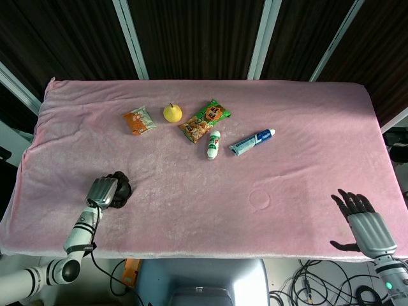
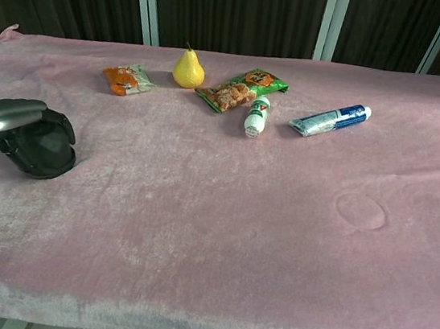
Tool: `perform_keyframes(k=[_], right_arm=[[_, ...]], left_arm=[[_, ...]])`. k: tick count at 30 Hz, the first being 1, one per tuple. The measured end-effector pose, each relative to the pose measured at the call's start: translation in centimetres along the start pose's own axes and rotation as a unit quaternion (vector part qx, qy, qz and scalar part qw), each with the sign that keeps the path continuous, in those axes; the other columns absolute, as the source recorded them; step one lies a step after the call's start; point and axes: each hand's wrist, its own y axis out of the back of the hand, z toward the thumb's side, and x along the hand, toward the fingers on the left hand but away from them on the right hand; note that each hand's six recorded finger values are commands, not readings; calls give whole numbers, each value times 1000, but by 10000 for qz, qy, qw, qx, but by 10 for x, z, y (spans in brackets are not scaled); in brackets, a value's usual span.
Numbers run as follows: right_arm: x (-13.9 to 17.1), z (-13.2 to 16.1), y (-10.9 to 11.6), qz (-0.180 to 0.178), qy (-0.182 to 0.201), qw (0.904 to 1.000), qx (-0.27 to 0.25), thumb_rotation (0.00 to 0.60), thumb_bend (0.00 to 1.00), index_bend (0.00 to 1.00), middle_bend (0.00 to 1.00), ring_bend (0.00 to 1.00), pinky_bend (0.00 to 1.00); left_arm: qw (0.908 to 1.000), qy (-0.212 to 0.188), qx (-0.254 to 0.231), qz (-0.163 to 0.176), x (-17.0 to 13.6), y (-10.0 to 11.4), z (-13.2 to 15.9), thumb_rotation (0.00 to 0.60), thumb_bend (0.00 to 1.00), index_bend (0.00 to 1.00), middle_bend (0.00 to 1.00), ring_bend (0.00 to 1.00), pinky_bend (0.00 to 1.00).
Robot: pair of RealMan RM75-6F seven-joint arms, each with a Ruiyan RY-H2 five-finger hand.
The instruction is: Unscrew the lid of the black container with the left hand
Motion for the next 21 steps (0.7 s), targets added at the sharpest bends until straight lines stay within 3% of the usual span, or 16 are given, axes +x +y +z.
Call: perform_keyframes(k=[8,14,17,21], right_arm=[[-1,1,-1,16,2,10000,1,600,101,47,84,0,182],[-1,1,0,10,-7,10000,-5,600,101,47,84,0,182],[-1,1,-1,23,-9,10000,-1,600,101,47,84,0,182],[-2,1,-2,55,-5,10000,12,600,101,47,84,0,182]], left_arm=[[9989,-32,50,463,-5,21,-5,600,273,405,343,431,469],[9933,59,190,1138,-13,47,-12,600,272,405,343,439,486],[9843,125,379,1718,-19,66,-16,600,272,406,345,442,509],[9646,355,750,2502,-30,88,-26,600,272,428,349,447,513]])
